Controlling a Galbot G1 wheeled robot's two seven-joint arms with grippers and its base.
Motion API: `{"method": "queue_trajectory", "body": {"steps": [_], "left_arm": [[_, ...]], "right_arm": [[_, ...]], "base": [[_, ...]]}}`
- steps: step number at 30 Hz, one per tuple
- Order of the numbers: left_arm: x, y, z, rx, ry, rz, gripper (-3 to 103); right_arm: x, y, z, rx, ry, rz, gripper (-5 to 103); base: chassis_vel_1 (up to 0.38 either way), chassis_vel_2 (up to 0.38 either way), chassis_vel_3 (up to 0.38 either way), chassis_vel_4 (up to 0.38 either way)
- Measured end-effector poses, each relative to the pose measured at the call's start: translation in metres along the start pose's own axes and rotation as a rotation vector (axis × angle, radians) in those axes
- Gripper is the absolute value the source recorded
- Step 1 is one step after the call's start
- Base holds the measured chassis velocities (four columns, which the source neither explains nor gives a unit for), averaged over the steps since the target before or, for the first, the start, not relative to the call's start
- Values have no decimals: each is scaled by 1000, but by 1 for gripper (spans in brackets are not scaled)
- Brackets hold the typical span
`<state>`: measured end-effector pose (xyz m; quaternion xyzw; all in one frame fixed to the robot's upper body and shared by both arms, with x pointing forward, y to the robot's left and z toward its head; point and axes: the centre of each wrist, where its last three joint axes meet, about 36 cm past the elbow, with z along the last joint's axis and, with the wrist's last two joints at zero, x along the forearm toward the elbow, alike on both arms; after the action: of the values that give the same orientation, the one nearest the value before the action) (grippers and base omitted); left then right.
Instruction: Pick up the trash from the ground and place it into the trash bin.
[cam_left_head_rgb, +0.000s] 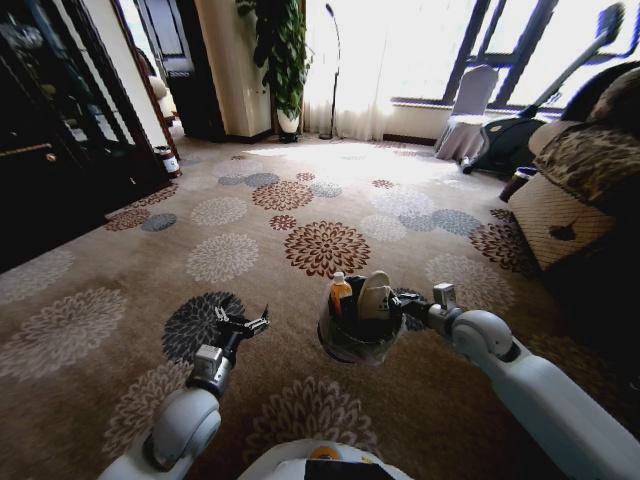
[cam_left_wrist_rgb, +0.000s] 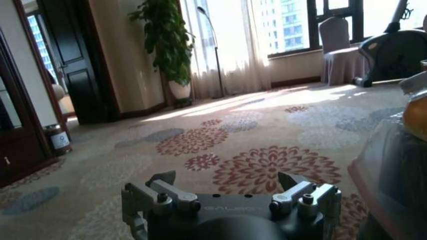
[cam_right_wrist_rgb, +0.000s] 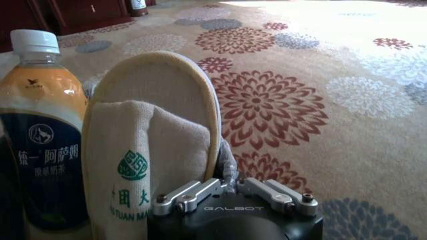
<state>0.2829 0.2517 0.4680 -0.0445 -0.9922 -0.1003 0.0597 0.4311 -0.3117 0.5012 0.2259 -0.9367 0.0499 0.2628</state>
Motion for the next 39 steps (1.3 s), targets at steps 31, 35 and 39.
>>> {"method": "queue_trajectory", "body": {"steps": [31, 35, 39], "left_arm": [[-25, 38, 30, 110, -57, 48, 100], [-25, 33, 30, 113, -59, 60, 100], [-26, 31, 31, 106, -58, 71, 100]], "right_arm": [[105, -12, 47, -71, -271, 360, 1], [95, -16, 37, -58, -228, 360, 1], [81, -32, 27, -34, -155, 393, 1]], "base": [[0, 0, 0, 0], [0, 0, 0, 0], [0, 0, 0, 0]]}}
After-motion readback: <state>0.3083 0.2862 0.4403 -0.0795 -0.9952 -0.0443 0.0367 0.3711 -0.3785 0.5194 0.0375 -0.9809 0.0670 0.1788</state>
